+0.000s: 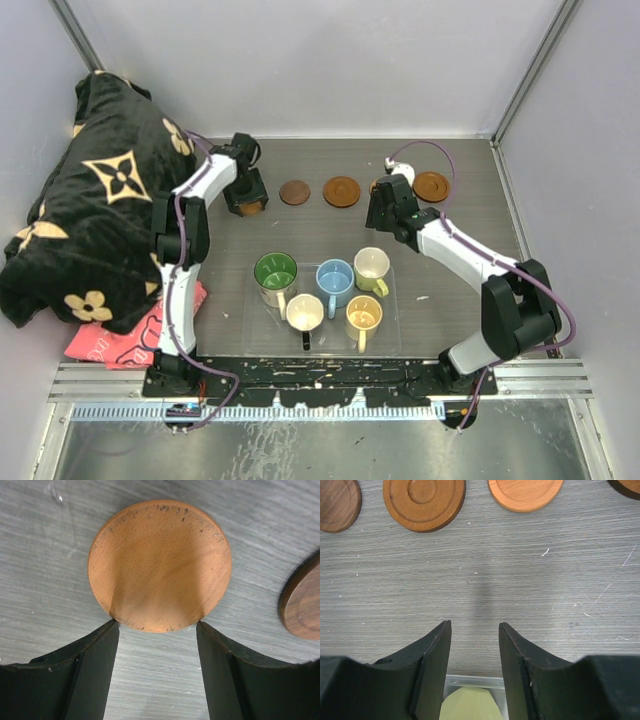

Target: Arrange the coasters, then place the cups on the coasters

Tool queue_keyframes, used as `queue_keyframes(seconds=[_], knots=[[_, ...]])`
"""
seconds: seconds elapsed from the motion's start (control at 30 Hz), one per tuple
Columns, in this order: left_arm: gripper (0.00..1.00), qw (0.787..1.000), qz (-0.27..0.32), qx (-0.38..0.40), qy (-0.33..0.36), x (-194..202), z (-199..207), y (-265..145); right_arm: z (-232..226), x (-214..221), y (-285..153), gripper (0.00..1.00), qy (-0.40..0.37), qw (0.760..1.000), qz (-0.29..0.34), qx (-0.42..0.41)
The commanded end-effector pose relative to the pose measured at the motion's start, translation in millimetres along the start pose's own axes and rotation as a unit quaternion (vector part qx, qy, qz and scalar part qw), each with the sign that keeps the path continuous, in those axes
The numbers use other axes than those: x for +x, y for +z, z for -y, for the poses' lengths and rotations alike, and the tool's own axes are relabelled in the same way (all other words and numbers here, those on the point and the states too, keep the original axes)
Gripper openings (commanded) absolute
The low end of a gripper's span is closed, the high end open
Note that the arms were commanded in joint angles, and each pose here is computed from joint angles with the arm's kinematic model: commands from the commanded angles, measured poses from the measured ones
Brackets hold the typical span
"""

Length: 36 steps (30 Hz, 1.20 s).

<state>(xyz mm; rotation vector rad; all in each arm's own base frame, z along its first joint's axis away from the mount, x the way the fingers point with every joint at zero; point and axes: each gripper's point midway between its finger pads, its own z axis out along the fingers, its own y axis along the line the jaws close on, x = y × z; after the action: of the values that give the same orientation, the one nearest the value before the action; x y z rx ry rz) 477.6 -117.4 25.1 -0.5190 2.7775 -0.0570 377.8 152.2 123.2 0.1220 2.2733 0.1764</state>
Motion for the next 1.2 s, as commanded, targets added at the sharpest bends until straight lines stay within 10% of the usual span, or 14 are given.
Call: queue_keyframes(seconds=[0.0,0.6,1.17], knots=[[0.65,1.000,-0.022,0.001,0.000,2.9,-1.7,33.1,-6.9,-25.2,-4.6,0.49,0.000,0.999,0.032,-0.002],[0.64,1.000,-0.011,0.009,-0.004,-10.0,1.2,29.4,-7.6,-24.9,-4.9,0.49,0.000,1.000,0.028,-0.003],[0.67,0.996,0.082,0.018,0.009,-34.3,5.5,-57.6,-14.1,-32.8,-10.6,0.49,0.009,0.999,0.042,-0.021]])
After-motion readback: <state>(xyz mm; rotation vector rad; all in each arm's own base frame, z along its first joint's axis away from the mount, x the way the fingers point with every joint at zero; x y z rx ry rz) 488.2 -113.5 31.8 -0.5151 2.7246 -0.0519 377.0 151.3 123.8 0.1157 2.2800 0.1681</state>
